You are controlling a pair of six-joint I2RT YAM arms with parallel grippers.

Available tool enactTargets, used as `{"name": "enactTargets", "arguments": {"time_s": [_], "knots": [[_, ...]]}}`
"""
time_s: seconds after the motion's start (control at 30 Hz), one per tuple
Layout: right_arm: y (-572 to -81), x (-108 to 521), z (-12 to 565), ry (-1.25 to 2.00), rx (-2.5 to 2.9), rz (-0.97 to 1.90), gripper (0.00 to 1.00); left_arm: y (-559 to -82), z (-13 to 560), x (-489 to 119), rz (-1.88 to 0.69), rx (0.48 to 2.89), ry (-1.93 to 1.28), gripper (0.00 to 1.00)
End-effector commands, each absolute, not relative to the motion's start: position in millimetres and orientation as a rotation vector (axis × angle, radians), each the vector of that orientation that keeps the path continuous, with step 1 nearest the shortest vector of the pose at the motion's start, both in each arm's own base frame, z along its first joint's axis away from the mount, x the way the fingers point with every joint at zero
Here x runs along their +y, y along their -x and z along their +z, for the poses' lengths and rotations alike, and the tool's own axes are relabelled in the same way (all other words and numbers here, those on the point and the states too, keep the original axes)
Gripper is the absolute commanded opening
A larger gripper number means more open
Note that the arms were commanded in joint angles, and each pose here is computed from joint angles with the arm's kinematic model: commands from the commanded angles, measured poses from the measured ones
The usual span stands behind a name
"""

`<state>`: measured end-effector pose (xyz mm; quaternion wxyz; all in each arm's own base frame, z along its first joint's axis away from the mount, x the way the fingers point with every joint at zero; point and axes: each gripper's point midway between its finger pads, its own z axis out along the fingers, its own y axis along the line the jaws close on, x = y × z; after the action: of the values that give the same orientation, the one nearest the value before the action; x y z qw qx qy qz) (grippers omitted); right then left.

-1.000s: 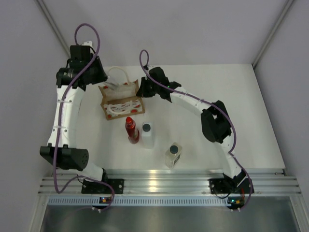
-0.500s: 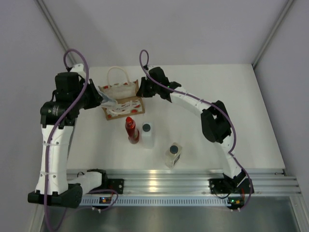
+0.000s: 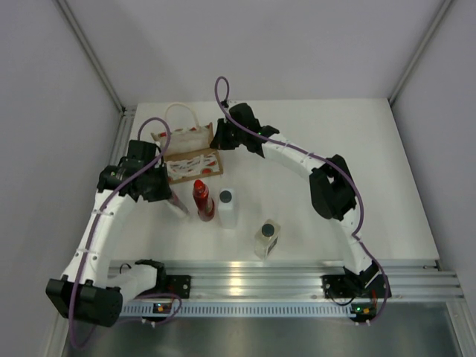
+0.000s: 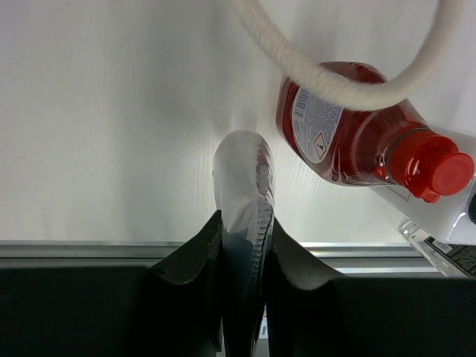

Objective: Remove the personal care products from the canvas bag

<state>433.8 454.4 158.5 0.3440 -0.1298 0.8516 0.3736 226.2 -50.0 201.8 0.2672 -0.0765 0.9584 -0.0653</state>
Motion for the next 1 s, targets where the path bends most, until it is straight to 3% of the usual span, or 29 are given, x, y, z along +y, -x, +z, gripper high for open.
{"name": "enactTargets", "arguments": {"time_s": [0.0,0.57,0.73,0.77,0.83,0.97], "knots": [[-440.8,459.7,185.7,0.331,2.142,0.998,0.00,-241.9,204.7,-52.5,-0.174,2.520,0.238,0.00],[-437.4,463.6,183.7,0.338,2.147,1.004,0.00,-239.4,143.0,-75.7,-0.006,2.678,0.148,0.00],[-436.9,462.4,184.5,0.339,2.145,0.999,0.00,-238.8,144.4,-75.4,-0.016,2.659,0.156,0.28],[-436.3,463.2,183.2,0.340,2.147,1.000,0.00,-238.4,144.2,-75.7,-0.018,2.657,0.156,0.39],[-436.8,462.3,181.3,0.339,2.152,0.997,0.00,-238.2,147.9,-75.9,-0.028,2.644,0.157,0.52],[-437.2,462.6,181.7,0.339,2.150,0.998,0.00,-237.7,155.2,-75.6,-0.044,2.618,0.152,0.71]]}}
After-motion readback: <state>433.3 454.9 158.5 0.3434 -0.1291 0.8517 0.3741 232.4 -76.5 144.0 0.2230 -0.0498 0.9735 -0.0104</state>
